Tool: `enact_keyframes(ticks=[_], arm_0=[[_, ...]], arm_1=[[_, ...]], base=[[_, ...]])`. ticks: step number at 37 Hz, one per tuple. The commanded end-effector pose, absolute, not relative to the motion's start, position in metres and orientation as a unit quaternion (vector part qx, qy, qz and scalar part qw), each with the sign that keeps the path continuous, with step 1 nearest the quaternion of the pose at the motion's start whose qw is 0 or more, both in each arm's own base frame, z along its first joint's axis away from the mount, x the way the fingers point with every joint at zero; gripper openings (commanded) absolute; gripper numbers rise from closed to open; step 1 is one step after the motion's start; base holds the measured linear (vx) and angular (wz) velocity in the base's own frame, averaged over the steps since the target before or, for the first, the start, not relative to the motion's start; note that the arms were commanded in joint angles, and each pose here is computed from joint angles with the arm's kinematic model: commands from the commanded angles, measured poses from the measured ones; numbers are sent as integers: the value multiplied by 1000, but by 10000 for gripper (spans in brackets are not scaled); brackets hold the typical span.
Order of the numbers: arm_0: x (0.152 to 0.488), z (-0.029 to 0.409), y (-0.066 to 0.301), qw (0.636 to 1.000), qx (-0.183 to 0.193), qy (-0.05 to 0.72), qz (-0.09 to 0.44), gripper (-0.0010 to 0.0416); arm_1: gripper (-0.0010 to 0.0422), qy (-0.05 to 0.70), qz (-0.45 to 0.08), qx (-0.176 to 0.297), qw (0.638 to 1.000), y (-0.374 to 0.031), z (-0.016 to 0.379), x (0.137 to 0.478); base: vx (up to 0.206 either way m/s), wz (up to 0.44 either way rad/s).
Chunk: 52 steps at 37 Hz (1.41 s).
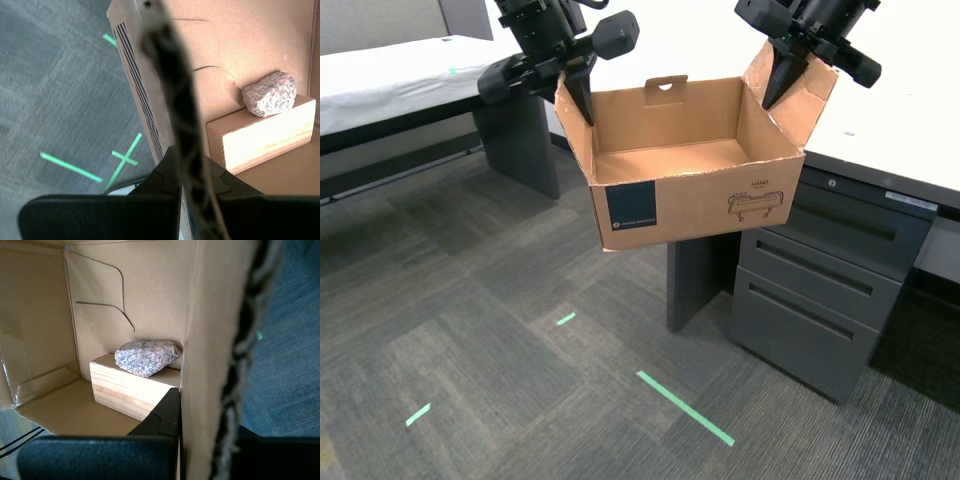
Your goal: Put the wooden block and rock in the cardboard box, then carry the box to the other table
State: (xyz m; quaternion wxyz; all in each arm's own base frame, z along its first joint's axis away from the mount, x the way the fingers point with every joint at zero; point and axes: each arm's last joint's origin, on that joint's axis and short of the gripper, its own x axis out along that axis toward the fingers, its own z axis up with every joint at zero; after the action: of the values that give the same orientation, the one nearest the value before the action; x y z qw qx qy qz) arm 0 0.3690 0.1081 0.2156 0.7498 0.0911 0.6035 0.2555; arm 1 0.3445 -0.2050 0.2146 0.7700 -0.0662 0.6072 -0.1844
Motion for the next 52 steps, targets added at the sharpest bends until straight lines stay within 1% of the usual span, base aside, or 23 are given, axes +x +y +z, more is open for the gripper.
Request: enact_keyframes(ticks=[1,4,8,11,15,21,24,27,32,39,46,52], arm_0=[[370,217,110,750,97,595,271,-1],[372,217,110,755,98,588,272,-1],[370,217,113,750,106,596,266,-1],[368,217,119,747,110,599,265,-1],[365,217,128,744,107,602,271,-1],[364,217,133,740,121,608,260,-1],[364,217,132,747,112,608,244,-1],[366,217,128,756,104,608,219,-1],[368,216,122,758,109,609,209,-1],[370,217,119,761,111,604,208,-1],[371,217,116,766,89,596,224,-1],[374,217,110,771,90,590,222,-1]], arm_1=[[-1,603,-199,-69,769,-207,216,345],[-1,600,-202,-66,771,-206,217,345],[-1,601,-202,-63,771,-204,216,346],[-1,598,-209,-52,772,-201,216,348],[-1,600,-216,-38,769,-200,216,347],[-1,597,-231,-25,768,-200,216,346],[-1,594,-245,-5,766,-200,216,346],[-1,590,-250,3,768,-198,217,346],[-1,577,-254,-1,776,-198,219,349],[-1,575,-256,2,777,-197,219,350],[-1,578,-232,-36,782,-198,219,352],[-1,579,-221,-53,783,-199,220,352]], base=[[186,43],[186,143],[184,247],[188,313],[194,375],[197,296],[186,249],[174,195],[153,114],[130,26],[108,-36],[94,-57]])
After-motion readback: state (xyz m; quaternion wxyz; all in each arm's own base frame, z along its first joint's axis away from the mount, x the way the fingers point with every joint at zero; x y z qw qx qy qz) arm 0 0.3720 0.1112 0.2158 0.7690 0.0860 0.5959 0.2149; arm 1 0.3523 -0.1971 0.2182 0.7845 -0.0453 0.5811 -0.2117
